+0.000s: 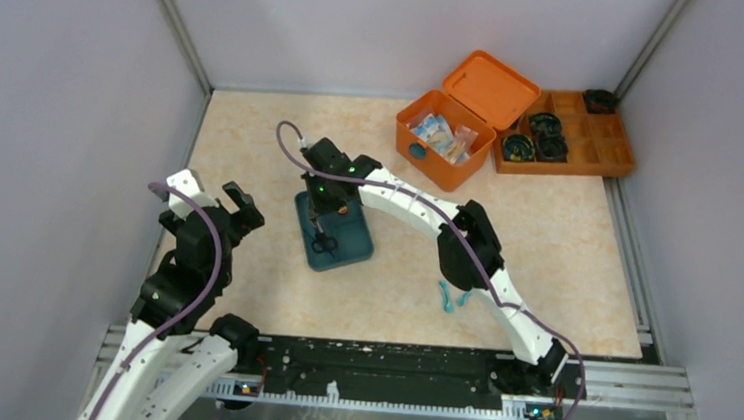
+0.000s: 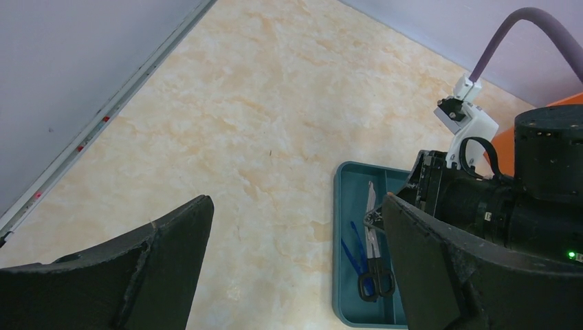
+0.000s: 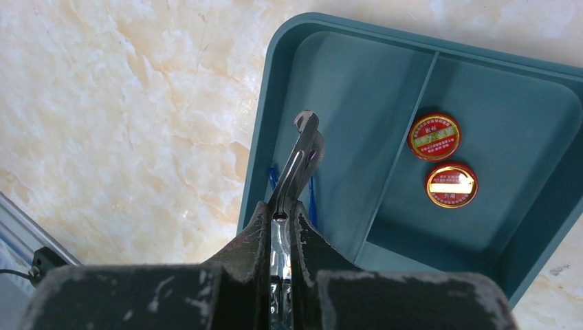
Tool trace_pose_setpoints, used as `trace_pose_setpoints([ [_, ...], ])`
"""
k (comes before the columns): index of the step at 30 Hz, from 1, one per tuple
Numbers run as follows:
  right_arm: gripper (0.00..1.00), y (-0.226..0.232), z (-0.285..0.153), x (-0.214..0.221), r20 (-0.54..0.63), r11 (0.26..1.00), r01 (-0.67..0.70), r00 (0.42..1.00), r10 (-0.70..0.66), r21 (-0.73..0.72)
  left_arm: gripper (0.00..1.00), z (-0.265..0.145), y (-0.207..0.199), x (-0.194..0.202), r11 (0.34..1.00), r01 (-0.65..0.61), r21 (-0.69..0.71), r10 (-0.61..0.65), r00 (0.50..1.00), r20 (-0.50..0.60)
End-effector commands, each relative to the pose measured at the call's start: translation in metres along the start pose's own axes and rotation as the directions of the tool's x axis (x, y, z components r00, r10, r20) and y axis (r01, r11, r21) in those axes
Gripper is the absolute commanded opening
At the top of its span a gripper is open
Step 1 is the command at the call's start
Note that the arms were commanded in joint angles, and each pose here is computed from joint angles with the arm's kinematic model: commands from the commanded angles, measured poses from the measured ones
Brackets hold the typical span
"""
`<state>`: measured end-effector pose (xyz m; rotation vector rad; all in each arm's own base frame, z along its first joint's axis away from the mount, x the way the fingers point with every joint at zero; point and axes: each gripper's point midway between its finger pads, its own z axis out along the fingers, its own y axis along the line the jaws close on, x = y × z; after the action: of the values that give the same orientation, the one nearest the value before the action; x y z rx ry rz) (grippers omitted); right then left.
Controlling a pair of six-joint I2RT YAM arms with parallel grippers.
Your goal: Organize the medicine kit
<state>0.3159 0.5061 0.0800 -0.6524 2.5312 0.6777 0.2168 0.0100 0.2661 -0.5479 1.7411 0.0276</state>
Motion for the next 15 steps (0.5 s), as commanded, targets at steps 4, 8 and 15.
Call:
trace_pose_setpoints([
  [4, 0.0, 0.0, 0.021, 0.01, -0.004, 1.0, -0.009, 1.0, 0.009, 0.001, 0.99, 0.001, 0.003, 0.004, 1.0, -0.012, -0.008, 0.012, 1.0, -0.007],
  [8, 0.0, -0.003, 0.022, 0.011, -0.004, 1.0, -0.006, 1.0, 0.006, 0.01, 0.99, 0.001, 0.003, 0.004, 1.0, -0.014, -0.008, 0.014, 1.0, -0.006],
  [15, 0.12, -0.004, 0.019, 0.011, -0.001, 1.0, -0.001, 1.0, 0.001, 0.017, 0.99, 0.002, 0.002, 0.005, 1.0, -0.016, -0.007, 0.016, 1.0, -0.008],
])
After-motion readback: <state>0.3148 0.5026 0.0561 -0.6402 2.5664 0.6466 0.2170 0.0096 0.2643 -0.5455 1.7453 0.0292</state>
